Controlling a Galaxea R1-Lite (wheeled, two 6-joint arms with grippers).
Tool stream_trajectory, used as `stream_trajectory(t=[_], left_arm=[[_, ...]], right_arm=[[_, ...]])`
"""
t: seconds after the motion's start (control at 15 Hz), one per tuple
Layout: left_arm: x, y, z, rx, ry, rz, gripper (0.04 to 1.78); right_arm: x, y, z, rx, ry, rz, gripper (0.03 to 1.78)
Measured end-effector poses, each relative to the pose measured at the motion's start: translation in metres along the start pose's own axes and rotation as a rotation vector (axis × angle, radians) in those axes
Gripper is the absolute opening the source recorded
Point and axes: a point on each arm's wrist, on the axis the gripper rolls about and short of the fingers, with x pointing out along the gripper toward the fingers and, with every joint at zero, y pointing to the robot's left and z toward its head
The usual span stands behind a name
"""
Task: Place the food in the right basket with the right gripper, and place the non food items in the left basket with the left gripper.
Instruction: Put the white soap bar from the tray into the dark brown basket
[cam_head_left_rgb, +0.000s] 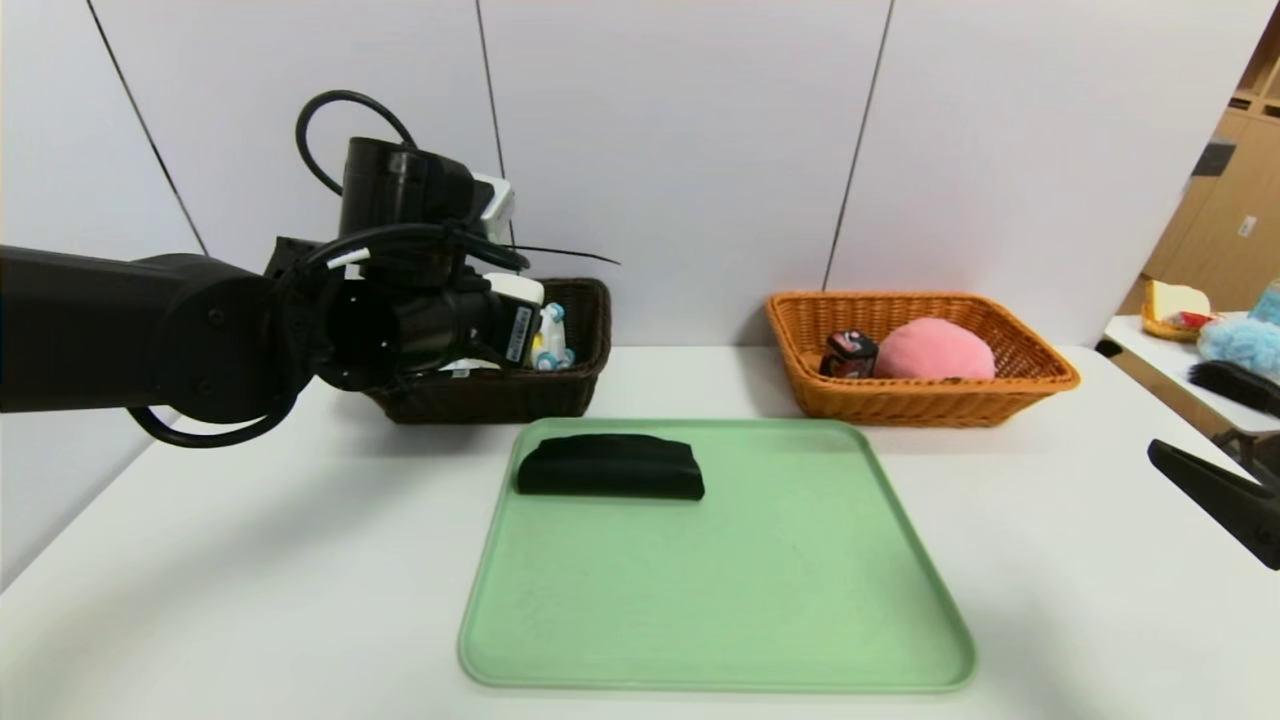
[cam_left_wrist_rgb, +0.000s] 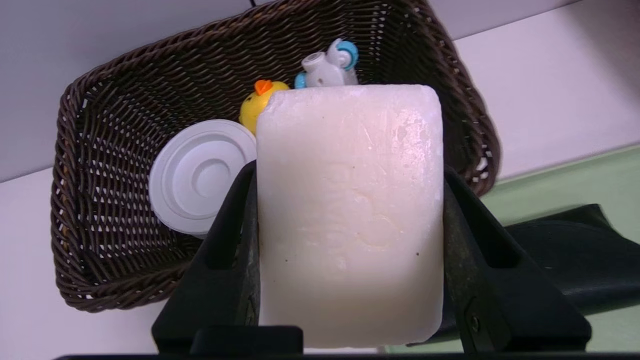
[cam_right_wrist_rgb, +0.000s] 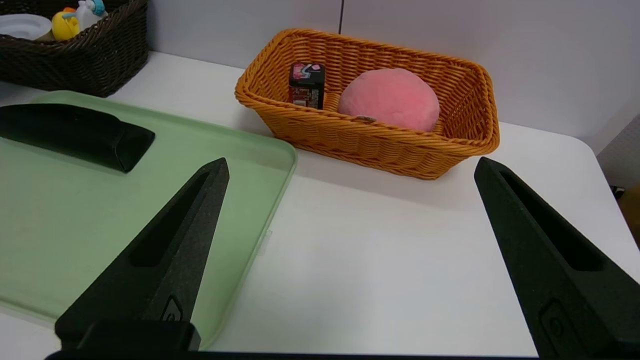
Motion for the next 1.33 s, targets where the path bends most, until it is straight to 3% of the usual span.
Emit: stream_trajectory(t=[0.47, 0.8, 1.2, 1.33], left_arm=[[0.08, 0.045, 0.007, 0.098, 0.0, 0.112, 1.0], [0.119, 0.049, -0.009, 0.138, 0.069, 0.123, 0.99], [0.134, 0.055, -0.022, 0.135, 0.108, 0.14, 0.99], [0.134, 0.058, -0.024, 0.131, 0.123, 0.144, 1.1]], right_arm=[[0.005, -0.001, -0.003, 0.008, 0.026, 0.004, 1.69], [0.007, -0.001, -0.003, 0.009, 0.029, 0.006, 1.69], [0.007, -0.002, -0.003, 0.009, 0.03, 0.006, 1.69], [0.008, -0.002, -0.003, 0.011, 0.032, 0.007, 1.69]])
